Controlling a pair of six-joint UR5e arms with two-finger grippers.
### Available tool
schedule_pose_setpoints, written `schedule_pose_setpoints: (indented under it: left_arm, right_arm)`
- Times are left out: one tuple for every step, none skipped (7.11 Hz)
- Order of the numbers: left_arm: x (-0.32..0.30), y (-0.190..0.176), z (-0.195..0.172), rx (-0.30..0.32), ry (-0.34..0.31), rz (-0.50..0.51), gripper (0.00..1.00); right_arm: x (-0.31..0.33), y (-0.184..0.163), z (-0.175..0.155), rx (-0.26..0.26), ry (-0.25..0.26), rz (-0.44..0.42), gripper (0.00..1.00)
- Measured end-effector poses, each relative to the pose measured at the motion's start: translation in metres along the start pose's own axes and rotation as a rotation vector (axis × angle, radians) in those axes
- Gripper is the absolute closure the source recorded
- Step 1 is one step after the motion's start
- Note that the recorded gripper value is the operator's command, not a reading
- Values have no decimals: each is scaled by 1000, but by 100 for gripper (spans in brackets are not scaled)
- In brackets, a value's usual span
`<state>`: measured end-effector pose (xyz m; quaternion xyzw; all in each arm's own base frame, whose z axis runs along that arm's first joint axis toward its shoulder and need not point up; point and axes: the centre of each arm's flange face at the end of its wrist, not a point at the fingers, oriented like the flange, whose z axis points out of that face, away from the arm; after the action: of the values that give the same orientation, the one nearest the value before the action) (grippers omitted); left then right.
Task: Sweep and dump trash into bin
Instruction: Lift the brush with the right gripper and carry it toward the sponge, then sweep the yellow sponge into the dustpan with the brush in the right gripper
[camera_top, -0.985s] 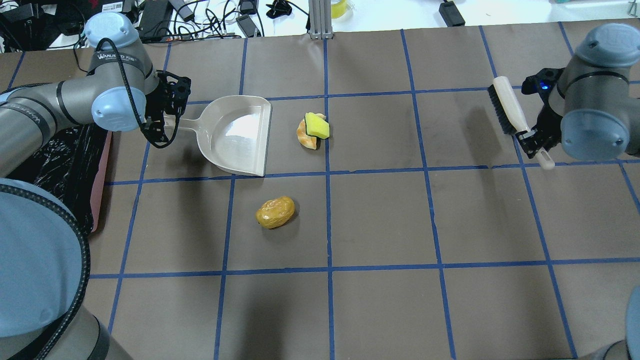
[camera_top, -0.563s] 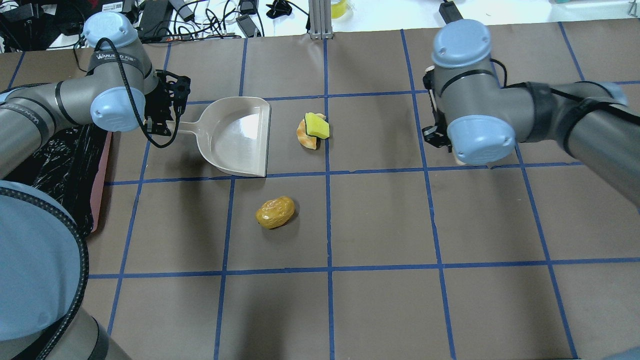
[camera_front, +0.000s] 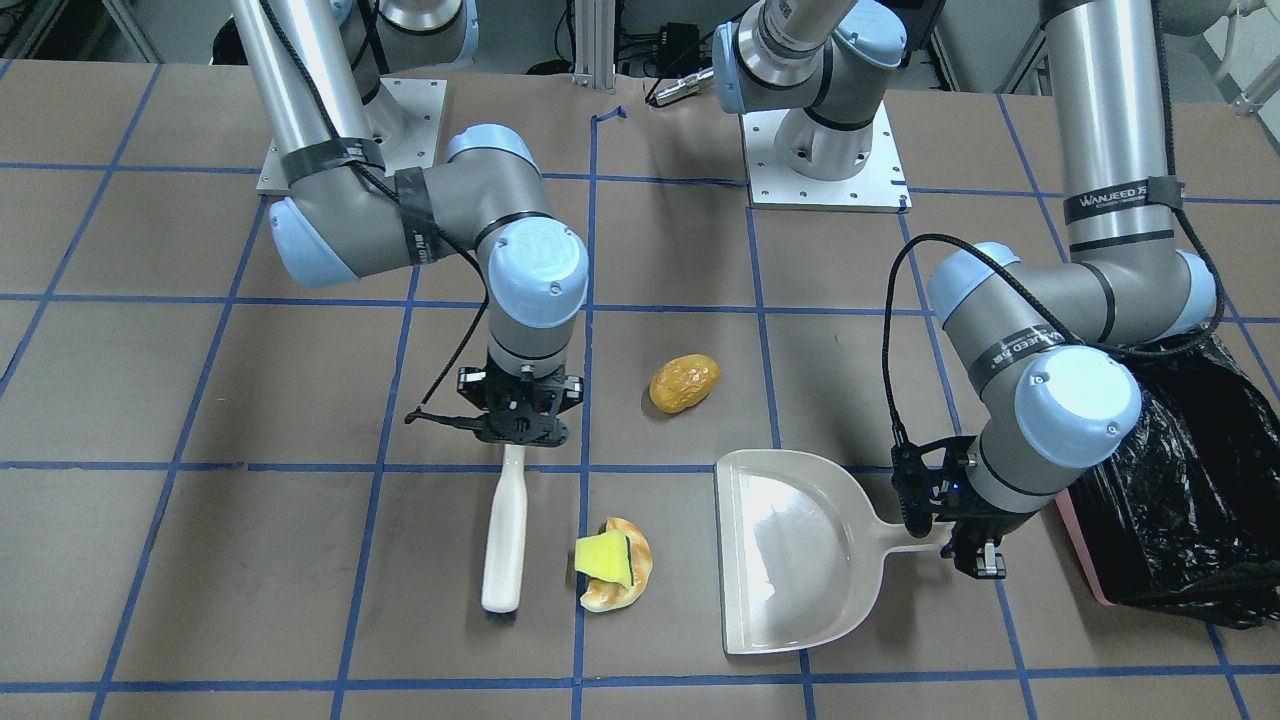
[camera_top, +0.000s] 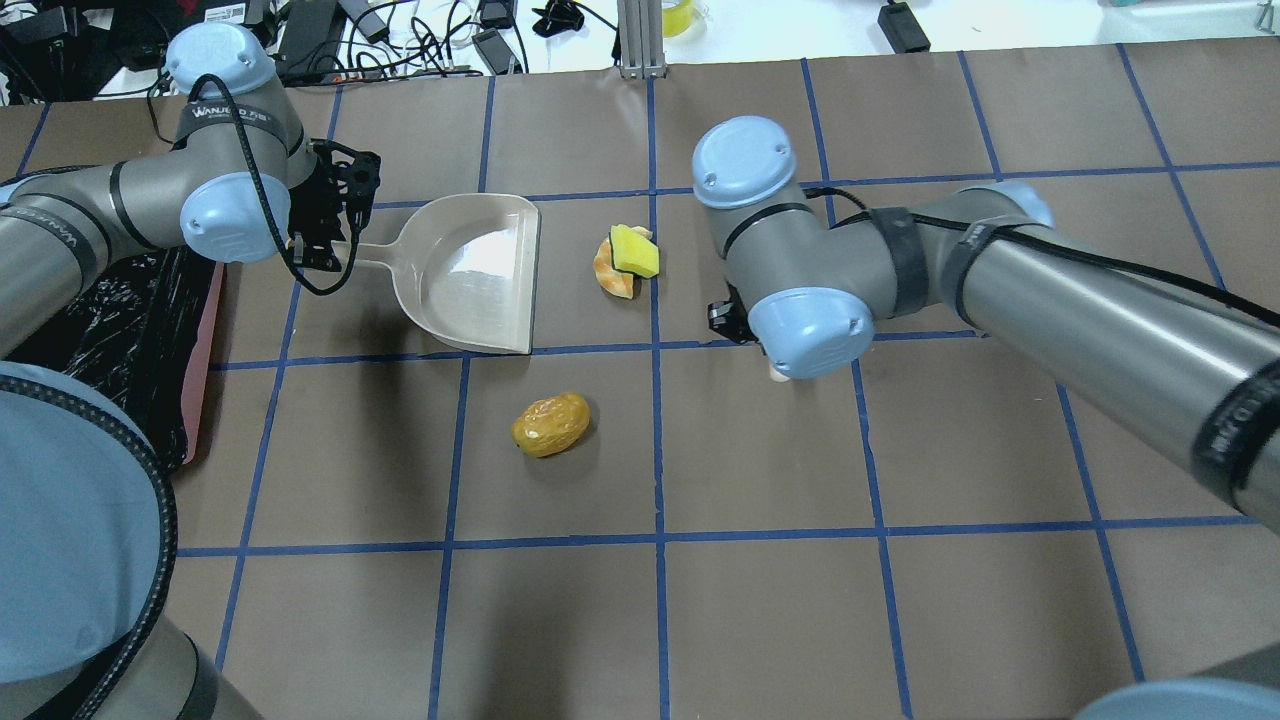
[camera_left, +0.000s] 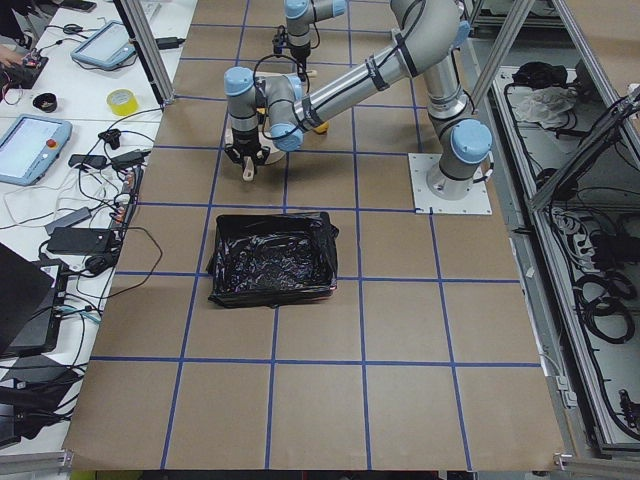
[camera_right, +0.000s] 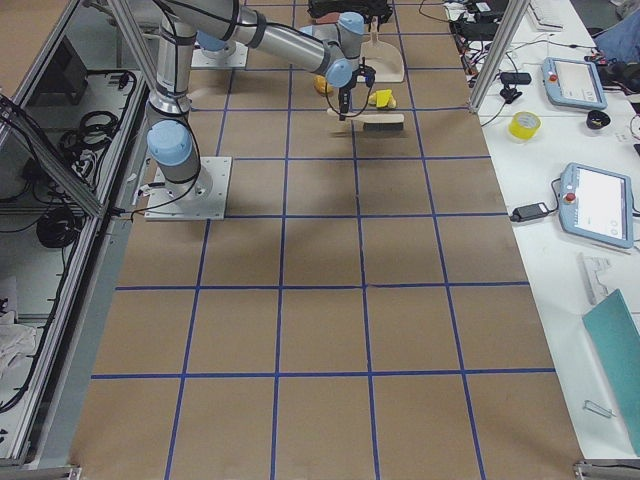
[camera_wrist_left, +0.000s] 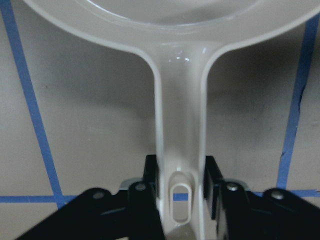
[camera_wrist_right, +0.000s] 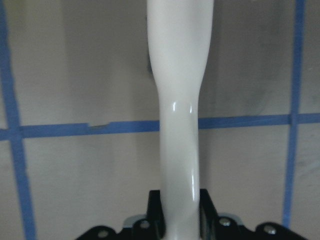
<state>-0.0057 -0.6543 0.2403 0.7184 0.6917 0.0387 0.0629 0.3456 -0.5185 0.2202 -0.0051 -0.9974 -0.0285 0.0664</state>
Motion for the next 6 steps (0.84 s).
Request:
schedule_pose_setpoints:
  left_arm:
    - [1, 0, 1, 0, 3, 0, 96]
    - [1, 0, 1, 0, 5, 1, 96]
    - [1, 0, 1, -1, 5, 1, 96]
    - [1, 0, 0, -1, 4, 0, 96]
    - [1, 0, 0, -1, 4, 0, 96]
    - [1, 0, -1, -1, 3, 0, 96]
  right_arm:
    - [-41, -5, -7, -15, -39, -6, 100]
    - [-77, -11, -16, -17, -81, -10, 100]
    - [-107, -16, -27, -20, -139, -8, 100]
    - [-131, -17, -42, -27, -201, 10, 100]
    - [-150, -15, -59, -33, -259, 38, 100]
    - [-161, -14, -72, -37, -297, 53, 100]
